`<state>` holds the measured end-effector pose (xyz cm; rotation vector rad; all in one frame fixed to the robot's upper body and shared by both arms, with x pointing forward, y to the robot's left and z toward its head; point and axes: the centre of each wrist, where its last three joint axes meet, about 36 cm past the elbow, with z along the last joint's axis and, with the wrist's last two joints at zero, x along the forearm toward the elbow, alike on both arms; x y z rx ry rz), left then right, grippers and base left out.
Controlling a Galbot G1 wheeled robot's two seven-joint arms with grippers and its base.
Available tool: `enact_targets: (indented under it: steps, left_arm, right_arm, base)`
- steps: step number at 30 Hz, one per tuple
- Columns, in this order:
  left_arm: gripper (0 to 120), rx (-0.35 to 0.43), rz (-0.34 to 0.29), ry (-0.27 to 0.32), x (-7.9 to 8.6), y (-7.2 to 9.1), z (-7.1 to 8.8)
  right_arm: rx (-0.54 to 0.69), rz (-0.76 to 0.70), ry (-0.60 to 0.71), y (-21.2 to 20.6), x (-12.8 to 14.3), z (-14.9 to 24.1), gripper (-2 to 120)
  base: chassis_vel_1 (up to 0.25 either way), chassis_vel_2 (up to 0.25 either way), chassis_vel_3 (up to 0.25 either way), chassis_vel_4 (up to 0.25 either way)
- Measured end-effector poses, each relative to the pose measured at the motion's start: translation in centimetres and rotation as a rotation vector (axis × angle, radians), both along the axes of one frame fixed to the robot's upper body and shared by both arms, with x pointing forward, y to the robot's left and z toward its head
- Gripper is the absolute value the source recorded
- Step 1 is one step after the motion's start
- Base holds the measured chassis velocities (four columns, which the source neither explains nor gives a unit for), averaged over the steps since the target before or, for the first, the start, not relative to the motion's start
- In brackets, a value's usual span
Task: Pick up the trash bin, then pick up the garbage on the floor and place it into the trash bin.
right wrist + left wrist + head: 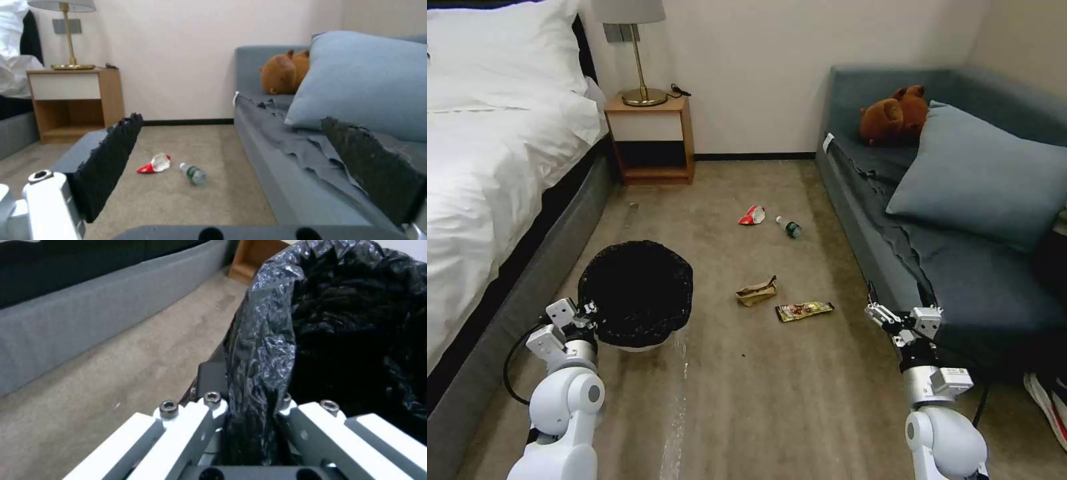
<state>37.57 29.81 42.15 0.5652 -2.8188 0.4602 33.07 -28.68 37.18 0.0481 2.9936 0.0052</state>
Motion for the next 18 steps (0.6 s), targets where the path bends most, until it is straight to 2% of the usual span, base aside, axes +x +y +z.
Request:
enact_targets:
  steps: [18]
  left_arm:
    - [4, 0.01, -0.013, -0.004, 0.18, -0.05, 0.0]
  right_arm:
    - [-0.007, 0.027, 0.023, 0.21, 0.17, -0.73, 100]
  base:
    - [-0.089, 0.09, 0.08, -0.087]
